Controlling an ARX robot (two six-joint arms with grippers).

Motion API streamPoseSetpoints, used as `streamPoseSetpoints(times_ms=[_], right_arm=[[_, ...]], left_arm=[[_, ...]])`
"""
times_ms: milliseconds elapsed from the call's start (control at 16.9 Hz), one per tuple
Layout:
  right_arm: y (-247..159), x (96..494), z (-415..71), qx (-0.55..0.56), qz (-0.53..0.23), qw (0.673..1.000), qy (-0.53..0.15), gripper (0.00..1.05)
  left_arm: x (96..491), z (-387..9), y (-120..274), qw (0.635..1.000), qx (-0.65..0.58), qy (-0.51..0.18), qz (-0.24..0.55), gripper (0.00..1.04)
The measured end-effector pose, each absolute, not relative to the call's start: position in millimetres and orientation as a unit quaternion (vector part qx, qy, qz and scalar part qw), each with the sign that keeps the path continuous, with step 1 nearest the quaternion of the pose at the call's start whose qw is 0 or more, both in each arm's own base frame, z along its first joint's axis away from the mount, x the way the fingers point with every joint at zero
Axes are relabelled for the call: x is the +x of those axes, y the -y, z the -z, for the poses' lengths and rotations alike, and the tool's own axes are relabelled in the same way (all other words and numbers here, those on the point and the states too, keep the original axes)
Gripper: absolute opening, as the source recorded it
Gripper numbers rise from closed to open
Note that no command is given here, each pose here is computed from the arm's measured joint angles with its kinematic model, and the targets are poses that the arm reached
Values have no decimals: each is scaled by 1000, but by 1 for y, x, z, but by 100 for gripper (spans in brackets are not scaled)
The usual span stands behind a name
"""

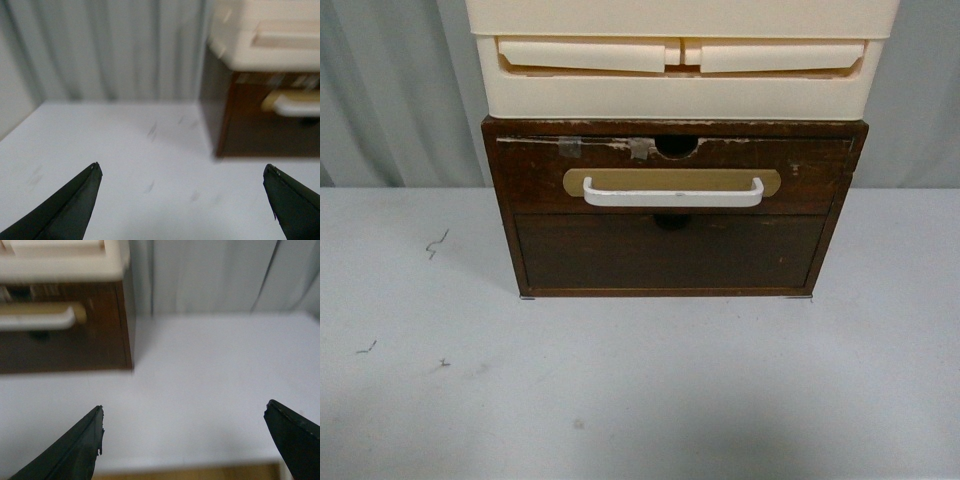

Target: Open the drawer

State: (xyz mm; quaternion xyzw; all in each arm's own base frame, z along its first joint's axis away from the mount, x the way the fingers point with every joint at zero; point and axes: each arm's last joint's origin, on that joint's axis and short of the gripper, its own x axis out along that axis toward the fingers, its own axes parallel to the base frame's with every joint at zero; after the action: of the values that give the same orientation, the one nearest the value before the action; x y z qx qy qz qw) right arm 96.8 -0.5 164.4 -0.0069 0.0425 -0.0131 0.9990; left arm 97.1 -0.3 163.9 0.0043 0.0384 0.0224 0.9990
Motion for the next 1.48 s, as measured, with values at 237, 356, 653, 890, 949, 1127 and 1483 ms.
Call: streamPoseSetpoints(times_ms=[237,356,653,890,949,1127,1483], right_arm=[[14,129,-170,108,-3,969,-223,98],[13,153,-164,213,-65,944,-243,98],[-14,239,-140,402,-167,866,-246,98],[-43,297,-115,484,-202,819,-233,98],[-48,307,-111,499,-203,811,-228,98],[-60,334,-102,555,-190,782,-211,98],[-97,368,-94,603,-192,747,-201,98]], left_arm=[[132,-171,6,977,-36,-211,-20,98],[154,-166,20,960,-139,-233,65,98],[232,-153,59,884,-356,-255,163,98],[276,-132,83,825,-448,-268,220,98],[286,-129,88,814,-465,-266,226,98],[310,-123,100,792,-497,-259,241,98],[349,-109,109,764,-531,-261,256,98]])
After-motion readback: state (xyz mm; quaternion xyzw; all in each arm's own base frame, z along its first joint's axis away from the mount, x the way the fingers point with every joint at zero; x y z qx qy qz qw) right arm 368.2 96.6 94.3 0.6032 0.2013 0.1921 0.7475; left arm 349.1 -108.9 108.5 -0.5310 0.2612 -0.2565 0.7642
